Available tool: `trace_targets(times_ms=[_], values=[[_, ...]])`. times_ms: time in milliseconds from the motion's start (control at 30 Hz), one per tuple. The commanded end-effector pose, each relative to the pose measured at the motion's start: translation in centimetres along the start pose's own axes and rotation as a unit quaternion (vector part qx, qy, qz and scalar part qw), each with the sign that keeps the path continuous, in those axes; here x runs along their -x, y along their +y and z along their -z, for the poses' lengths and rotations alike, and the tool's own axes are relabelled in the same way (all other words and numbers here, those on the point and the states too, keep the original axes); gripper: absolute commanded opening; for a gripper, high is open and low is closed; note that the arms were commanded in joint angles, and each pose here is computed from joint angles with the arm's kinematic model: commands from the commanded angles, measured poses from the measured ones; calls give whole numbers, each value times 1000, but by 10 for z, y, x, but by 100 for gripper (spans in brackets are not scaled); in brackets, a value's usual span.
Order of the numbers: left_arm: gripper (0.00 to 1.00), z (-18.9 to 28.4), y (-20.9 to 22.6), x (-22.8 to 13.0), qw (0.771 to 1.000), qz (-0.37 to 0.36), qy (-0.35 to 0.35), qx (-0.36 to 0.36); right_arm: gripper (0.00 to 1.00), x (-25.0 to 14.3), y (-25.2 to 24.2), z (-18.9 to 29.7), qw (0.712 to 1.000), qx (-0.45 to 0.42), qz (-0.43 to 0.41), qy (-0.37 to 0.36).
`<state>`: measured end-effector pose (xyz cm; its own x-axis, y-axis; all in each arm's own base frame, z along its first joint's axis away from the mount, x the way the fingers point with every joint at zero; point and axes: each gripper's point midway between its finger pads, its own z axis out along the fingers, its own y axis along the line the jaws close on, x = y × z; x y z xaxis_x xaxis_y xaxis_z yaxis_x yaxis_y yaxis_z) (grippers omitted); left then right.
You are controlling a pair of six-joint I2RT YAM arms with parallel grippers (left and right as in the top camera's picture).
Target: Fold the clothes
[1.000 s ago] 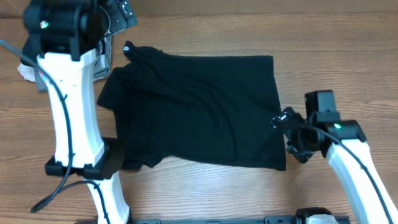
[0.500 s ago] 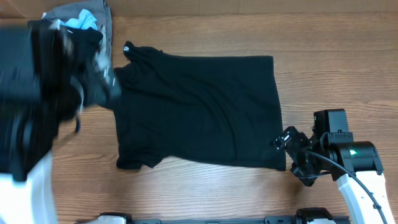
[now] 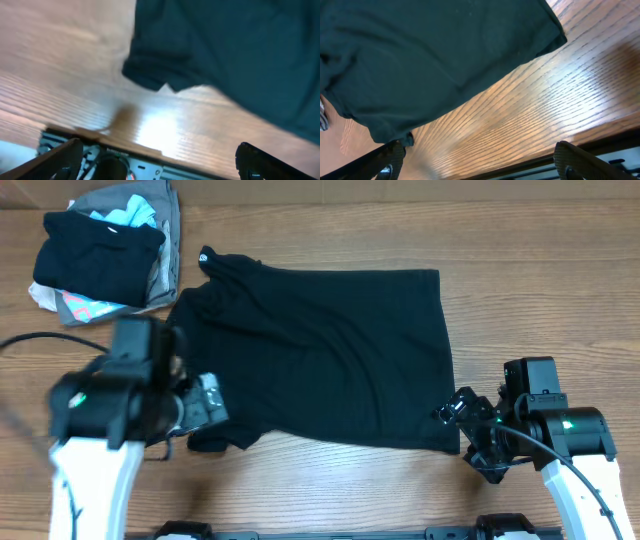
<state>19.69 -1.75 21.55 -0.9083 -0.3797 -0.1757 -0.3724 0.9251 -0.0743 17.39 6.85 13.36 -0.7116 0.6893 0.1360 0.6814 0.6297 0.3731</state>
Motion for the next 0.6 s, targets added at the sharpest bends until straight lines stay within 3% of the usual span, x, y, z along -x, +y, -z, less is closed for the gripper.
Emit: trace_targets(times_ms=[0,567], values=[[100,-41,-3,-18,998,4,69,0,100,-1,4,4,1000,9,22,-4],[96,-155,-5,-30,979,53,190,56,100,-5,-5,3,1000,-11,28,5]])
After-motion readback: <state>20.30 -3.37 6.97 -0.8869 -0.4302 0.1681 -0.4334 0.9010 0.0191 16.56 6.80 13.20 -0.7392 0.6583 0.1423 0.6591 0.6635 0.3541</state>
